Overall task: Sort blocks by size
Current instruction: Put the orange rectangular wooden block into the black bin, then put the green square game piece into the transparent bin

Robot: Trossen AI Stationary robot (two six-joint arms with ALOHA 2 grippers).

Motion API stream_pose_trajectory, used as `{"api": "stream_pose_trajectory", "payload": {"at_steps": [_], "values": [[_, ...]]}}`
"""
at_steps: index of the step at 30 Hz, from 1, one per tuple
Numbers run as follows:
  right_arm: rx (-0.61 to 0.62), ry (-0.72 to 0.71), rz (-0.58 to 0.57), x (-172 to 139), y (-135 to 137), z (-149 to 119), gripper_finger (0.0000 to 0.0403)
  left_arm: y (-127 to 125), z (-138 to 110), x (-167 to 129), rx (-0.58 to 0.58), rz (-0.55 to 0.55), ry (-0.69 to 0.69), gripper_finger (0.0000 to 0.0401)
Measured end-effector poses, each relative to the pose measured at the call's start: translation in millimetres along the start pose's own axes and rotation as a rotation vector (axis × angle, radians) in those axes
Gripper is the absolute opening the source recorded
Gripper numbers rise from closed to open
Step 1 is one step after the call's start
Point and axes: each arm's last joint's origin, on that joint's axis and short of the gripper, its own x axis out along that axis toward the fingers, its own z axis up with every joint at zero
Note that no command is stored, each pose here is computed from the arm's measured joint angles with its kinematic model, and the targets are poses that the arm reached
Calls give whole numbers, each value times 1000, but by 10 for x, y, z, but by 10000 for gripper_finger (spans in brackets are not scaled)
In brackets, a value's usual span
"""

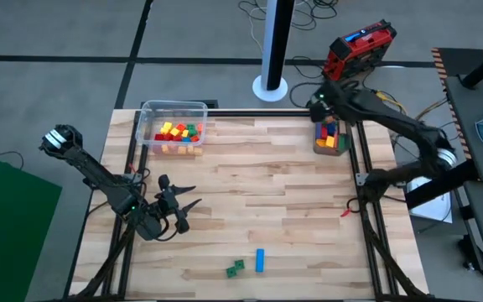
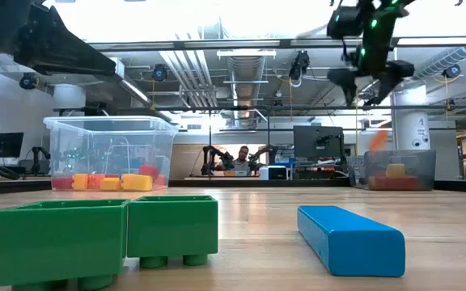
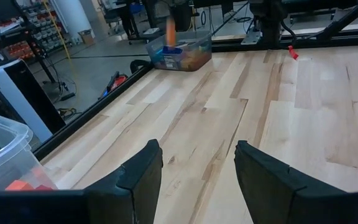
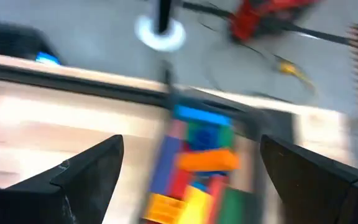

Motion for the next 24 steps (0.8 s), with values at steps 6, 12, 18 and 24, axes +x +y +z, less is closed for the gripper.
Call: {"api": "stream_pose_trajectory", "payload": {"at_steps": [6,12,18,24], "values": [[34,-92,137,-213,-130,-10,368,0,1,0,-8,1,-1,178],[4,-36,240,-202,-61,-82,368,1,2,0,-8,4,-3,178],[-237,78,581,-224,383,-461,368,-2,1,0,-8,-6,2,178],[-628,170,777,-506,764,-1243,368,-48,-19,-5,-15,-165,77,178]]}}
